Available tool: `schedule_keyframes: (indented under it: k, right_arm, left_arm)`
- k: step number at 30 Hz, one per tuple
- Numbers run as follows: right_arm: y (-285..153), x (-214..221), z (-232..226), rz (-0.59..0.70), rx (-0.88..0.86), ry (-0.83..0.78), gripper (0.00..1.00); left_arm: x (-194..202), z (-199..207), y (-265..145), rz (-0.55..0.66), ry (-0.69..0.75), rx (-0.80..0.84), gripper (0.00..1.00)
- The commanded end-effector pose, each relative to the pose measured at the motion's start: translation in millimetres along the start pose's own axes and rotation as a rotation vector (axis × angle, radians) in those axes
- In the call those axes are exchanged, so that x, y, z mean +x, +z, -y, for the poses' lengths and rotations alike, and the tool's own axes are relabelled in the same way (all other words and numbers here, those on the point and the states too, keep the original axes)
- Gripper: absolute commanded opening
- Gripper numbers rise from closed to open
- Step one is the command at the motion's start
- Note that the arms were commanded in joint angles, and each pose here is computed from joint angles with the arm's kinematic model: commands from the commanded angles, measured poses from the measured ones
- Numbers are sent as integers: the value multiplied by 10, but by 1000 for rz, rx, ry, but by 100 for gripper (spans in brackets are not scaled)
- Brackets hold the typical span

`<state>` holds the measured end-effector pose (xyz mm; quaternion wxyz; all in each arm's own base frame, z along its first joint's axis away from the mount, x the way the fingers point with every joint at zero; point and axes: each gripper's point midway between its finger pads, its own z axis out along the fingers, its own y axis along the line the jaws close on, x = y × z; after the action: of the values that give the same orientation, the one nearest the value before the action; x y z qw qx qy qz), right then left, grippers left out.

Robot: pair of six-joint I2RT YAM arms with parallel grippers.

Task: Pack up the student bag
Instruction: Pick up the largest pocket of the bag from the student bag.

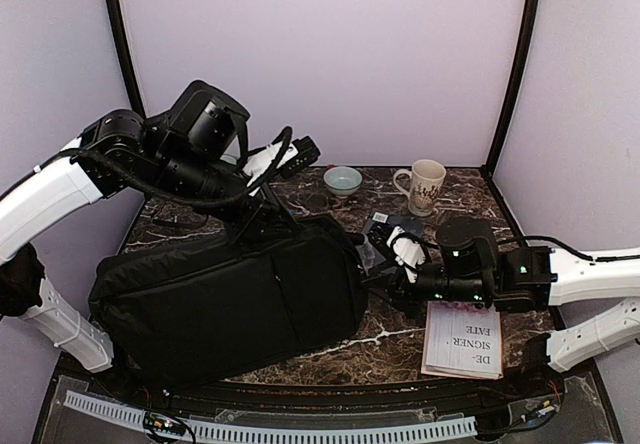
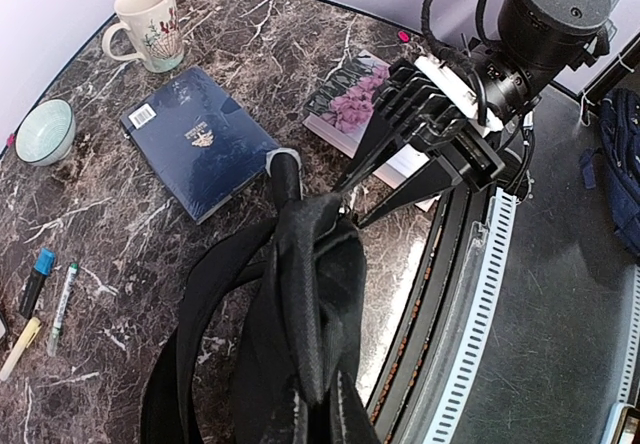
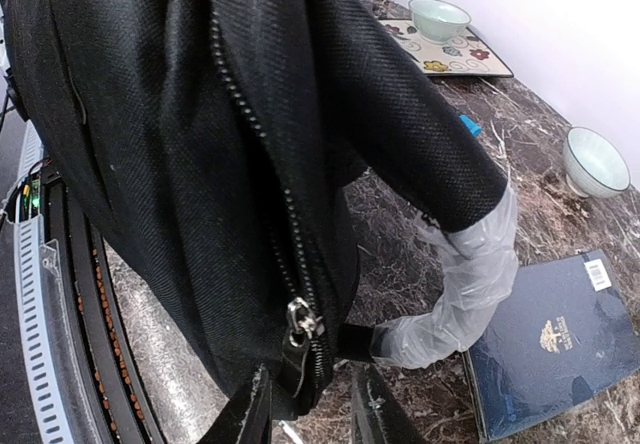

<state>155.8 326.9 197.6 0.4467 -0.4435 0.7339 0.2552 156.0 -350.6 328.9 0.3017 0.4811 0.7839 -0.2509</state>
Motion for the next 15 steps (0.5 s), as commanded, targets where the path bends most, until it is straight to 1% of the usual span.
schedule_keyframes:
  k: [1,3,11,15]
  right_arm:
    - [-4,-72,29,45,25,1,28]
    - [13,-62,24,44,23,-1,28]
    - [46,-104,42,53,36,-25,21]
    - [29,-116,151,45,99,-34,20]
  left_arm:
    - [-237,90,-116,110,0,44,0]
    - [-249,105,-129,116,1,52,0]
    - [-237,118,-131,112,3,59,0]
    - [-206,114,-108,97,-1,59,0]
